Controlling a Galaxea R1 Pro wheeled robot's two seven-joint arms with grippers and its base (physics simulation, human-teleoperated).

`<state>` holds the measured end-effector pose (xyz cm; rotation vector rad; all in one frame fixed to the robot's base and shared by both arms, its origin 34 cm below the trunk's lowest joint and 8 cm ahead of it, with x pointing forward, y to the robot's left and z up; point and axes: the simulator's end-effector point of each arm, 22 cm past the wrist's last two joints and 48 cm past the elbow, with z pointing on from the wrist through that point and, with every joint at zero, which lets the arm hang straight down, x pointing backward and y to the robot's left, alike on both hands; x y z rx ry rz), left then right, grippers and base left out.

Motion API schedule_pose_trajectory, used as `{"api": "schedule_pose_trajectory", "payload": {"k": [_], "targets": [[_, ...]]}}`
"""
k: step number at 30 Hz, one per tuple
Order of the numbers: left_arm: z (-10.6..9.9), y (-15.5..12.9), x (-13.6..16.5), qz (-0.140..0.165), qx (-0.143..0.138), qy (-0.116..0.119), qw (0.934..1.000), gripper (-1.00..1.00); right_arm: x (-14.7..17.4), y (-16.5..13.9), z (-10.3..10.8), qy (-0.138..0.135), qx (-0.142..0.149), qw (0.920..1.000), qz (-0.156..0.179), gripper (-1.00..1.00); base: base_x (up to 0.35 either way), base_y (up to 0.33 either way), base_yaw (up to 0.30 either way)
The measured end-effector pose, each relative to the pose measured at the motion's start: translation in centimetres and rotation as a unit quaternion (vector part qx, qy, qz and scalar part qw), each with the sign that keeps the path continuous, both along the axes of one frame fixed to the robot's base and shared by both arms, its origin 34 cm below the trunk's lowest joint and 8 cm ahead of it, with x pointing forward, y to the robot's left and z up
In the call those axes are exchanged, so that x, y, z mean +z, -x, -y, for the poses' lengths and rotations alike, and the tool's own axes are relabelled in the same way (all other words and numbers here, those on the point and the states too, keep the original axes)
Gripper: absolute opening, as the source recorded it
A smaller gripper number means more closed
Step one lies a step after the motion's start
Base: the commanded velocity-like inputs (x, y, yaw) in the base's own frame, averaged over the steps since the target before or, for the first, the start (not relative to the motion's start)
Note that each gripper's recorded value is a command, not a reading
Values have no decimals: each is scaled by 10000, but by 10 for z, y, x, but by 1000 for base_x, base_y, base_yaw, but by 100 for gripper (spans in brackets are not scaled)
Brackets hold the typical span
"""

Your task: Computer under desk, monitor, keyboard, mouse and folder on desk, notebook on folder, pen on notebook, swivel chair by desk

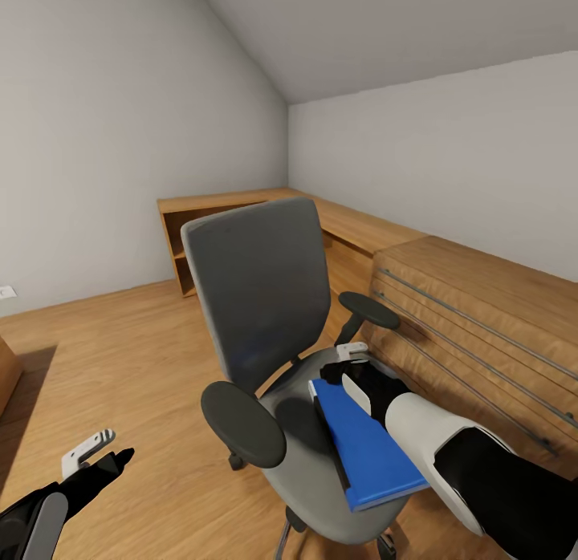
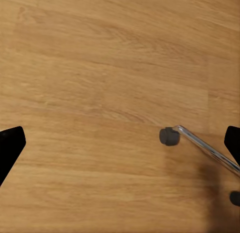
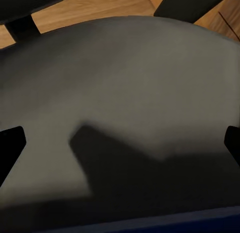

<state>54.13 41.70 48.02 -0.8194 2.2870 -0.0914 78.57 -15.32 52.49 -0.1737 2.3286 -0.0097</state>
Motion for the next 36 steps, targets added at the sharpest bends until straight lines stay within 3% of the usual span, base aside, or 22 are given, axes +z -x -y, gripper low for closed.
{"api": "schedule_pose_trajectory", "payload": {"k": [29,36], "targets": [[-1,-1,0,26,11,-3,10000,100,-6,3,5,56,-26,10000,-65,100,-54,0,0],[-1,-1,0,20,11,1,10000,100,-6,3,4,37,-30,10000,-58,100,-194,0,0]]}}
